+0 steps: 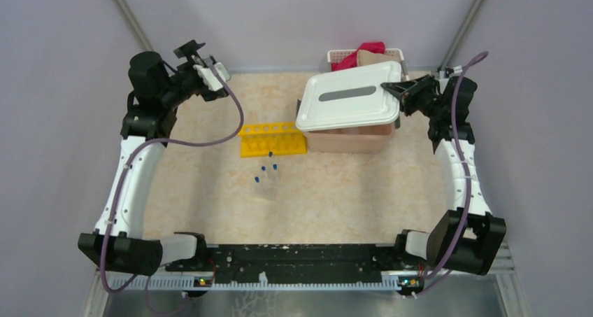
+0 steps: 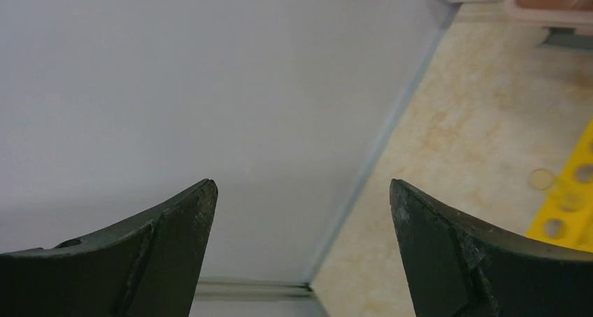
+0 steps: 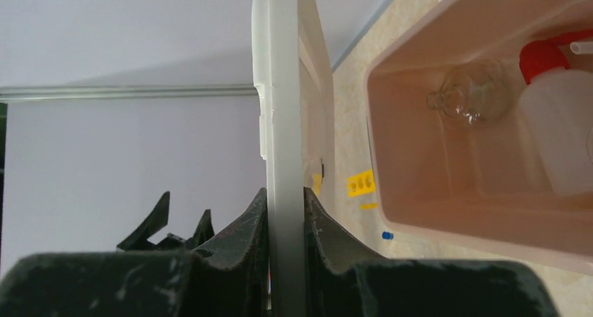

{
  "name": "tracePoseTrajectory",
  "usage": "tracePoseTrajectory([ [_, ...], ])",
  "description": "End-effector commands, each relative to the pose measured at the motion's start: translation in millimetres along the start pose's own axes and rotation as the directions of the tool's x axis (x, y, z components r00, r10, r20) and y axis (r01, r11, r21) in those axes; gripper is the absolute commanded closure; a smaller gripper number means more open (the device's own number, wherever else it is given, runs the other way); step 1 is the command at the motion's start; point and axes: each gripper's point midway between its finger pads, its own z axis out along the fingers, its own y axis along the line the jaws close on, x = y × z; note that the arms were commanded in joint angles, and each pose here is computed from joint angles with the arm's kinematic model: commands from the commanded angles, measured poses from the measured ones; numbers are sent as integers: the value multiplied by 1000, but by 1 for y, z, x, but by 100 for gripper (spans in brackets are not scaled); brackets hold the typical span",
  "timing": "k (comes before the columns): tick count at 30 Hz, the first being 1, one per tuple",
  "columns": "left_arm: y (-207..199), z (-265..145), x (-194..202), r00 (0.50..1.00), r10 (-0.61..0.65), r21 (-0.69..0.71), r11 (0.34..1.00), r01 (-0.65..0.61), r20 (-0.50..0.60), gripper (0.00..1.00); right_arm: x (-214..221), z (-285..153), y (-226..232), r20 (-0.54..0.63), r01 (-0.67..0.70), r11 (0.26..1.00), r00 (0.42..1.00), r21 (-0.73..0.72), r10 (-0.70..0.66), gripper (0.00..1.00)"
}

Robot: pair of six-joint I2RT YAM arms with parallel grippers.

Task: Organize the chemistry lab equipment

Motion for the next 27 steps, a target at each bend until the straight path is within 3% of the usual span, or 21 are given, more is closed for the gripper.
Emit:
tracePoseTrajectory([
  [1,-44,6,5,890,-443,129,881,455,-108,1,6,-6,7,-47,90,995,995,-36,-92,97],
  [5,-57,12,-2,798,-590,171,779,603,-124,1,0,1,-8,-36,121,993,992,2,-121,94],
  [12,-67,19,-3,690,-701,173,668,724,-180,1,-7,21,-32,-71,132,991,989,14,-130,92],
  [21,-87,13,5,656,-719,172,633,755,-228,1,-15,40,-44,-91,148,989,985,-20,-149,85],
  [27,-90,10,3,655,-720,179,631,755,-228,1,-24,43,-80,-85,220,968,974,124,-211,75],
])
